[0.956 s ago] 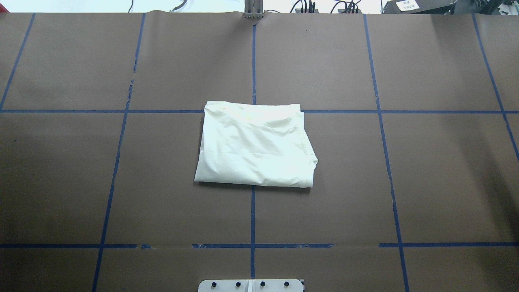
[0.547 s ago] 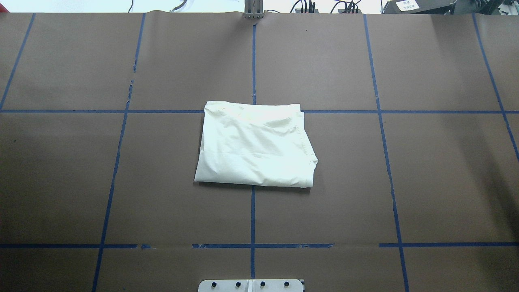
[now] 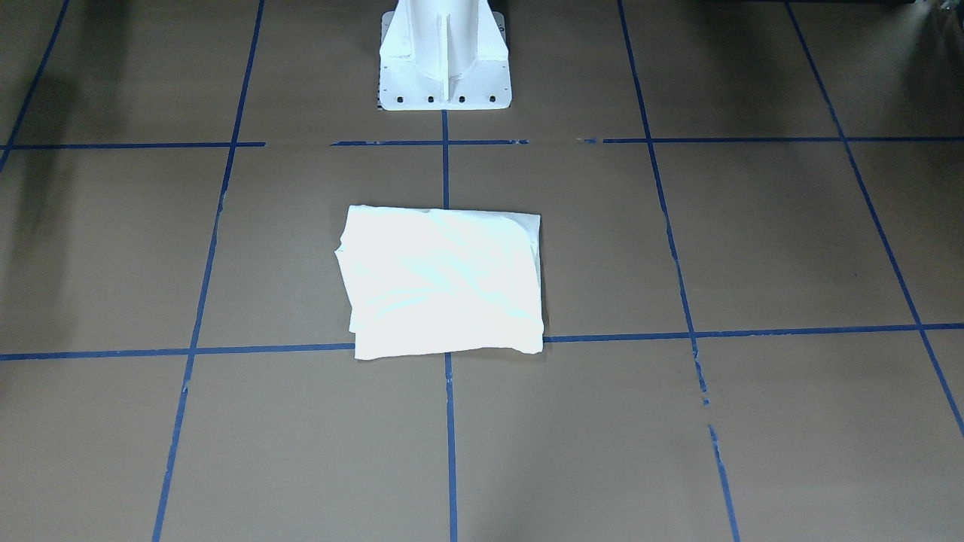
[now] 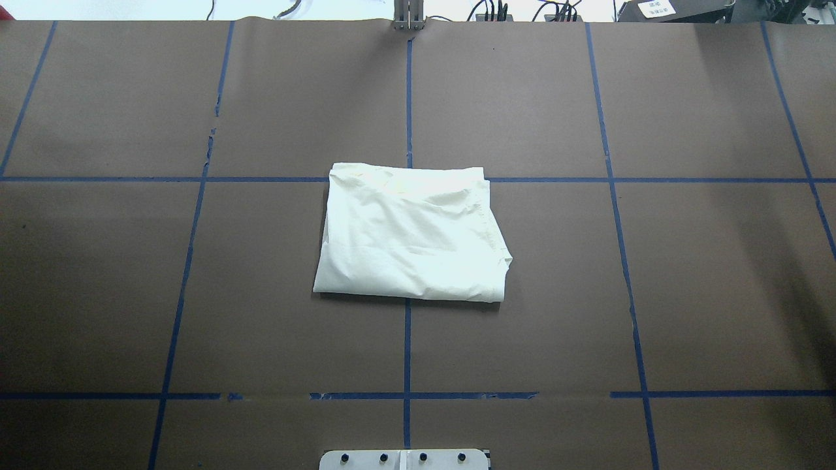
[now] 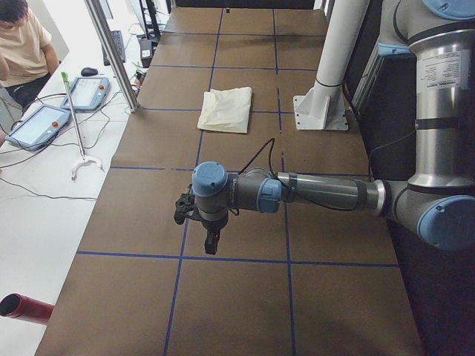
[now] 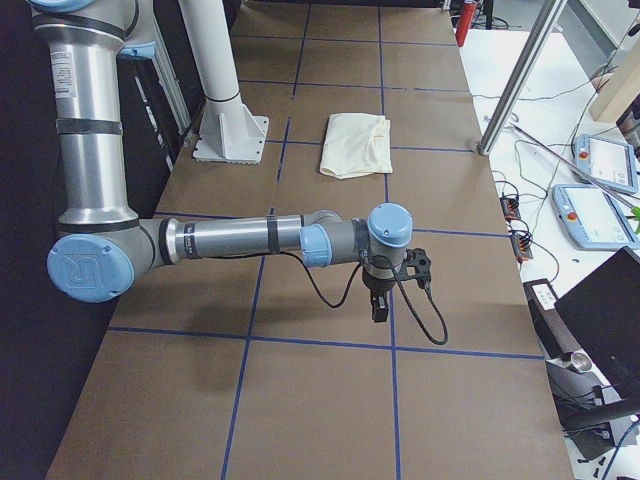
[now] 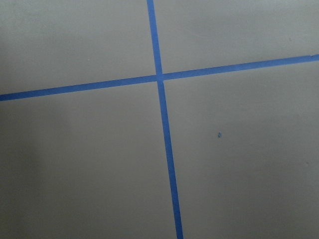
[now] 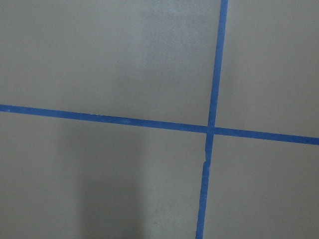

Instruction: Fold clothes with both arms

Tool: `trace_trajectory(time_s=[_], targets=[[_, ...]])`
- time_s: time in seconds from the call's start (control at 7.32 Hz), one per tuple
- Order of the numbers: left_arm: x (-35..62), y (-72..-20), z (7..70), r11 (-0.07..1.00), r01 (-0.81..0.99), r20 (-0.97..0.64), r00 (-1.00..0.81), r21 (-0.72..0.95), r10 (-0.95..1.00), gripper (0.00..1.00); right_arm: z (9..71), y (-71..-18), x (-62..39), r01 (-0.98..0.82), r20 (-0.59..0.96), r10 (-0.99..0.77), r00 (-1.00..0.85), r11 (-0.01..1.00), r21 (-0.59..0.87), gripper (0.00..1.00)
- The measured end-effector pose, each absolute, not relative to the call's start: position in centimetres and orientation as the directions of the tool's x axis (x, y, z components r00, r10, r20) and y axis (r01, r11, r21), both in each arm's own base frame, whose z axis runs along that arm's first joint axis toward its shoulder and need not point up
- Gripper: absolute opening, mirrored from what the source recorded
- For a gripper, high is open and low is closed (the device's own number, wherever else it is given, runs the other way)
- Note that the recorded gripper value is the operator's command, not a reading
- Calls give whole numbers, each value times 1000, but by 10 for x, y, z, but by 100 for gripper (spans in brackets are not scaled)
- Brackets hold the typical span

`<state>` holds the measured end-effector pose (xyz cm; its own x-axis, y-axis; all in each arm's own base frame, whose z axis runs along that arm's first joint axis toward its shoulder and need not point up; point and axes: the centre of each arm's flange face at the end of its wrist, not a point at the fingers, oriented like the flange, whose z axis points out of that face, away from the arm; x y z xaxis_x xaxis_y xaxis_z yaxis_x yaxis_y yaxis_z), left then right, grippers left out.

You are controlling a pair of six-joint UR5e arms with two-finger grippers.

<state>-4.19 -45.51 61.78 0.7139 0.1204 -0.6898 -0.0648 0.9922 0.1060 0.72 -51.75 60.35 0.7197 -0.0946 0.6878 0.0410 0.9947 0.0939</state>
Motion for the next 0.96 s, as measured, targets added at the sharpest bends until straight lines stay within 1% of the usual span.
trace_trajectory(time_s=[0.55,0.96], targets=[[-48,-440,633,997,-52,-698,712,53,74,100,604,-518,6,42,694,-88,714,996,84,100],[-50,-443,631,998,-46,-698,713,52,69,100,606,-517,6,42,700,-85,709,996,79,100]])
